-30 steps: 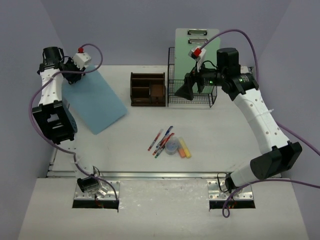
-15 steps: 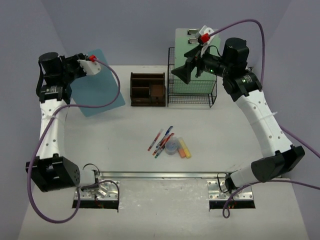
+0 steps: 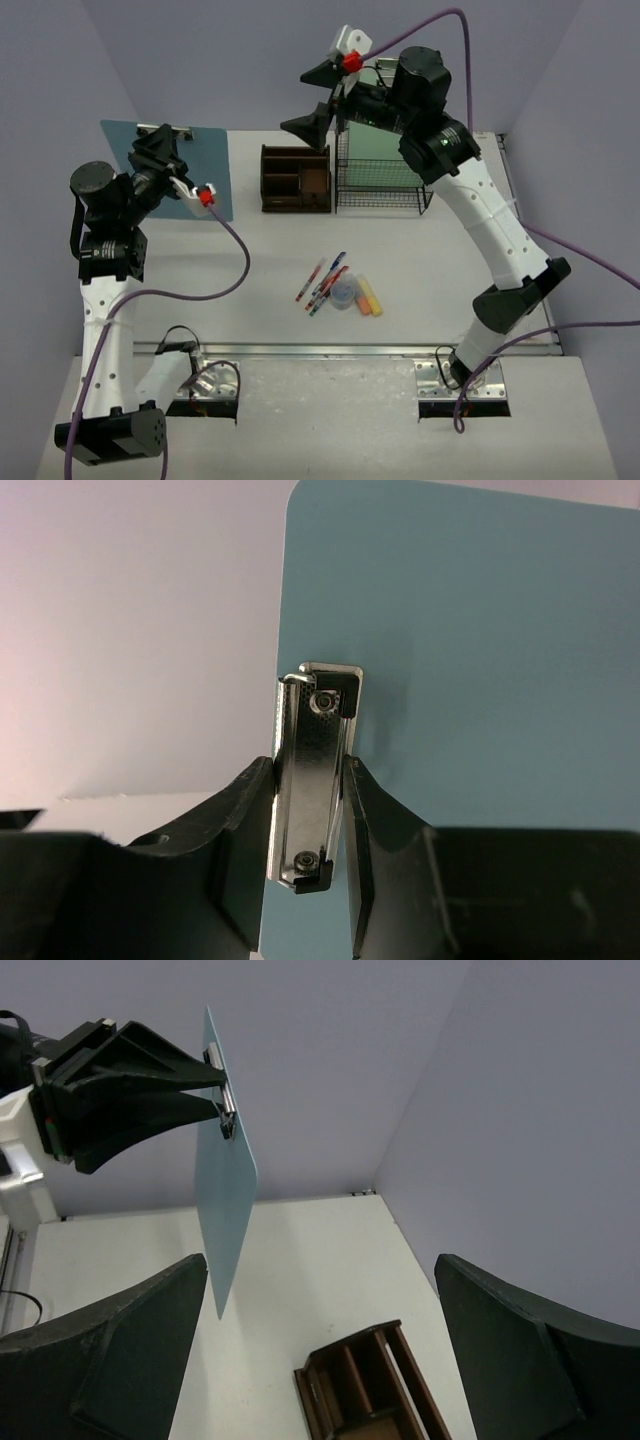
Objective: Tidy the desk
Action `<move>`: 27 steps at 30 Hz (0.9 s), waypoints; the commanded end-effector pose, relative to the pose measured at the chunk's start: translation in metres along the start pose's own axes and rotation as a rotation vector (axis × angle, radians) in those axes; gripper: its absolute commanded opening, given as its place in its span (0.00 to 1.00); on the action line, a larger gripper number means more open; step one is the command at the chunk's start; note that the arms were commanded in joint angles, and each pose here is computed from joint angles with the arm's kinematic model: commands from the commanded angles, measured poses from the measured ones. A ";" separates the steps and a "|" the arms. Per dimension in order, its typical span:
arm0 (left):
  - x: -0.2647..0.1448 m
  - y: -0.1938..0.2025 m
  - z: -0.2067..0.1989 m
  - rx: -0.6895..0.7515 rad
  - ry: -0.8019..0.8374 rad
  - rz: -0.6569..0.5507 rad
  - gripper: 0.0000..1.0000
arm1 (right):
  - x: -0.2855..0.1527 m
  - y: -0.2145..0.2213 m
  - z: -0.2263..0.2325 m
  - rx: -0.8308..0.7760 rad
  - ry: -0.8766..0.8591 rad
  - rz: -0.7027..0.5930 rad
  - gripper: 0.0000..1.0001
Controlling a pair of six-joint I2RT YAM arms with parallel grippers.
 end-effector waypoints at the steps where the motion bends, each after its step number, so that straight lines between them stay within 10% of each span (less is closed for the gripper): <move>1: -0.011 -0.020 0.018 0.217 -0.069 -0.102 0.00 | 0.026 0.002 0.013 -0.043 -0.007 0.019 0.96; 27: -0.024 -0.043 0.001 0.391 0.016 -0.227 0.00 | 0.117 0.028 0.086 -0.098 -0.134 0.012 0.83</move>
Point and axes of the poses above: each gripper's point midway between its finger pads, its own x axis out along the fingers, its own z axis along the line the jaws close on, y = z × x, the point moved 10 cm from there along -x, back along the fingers, and after that the axes turned 1 degree about x, right-handed, at the moved point
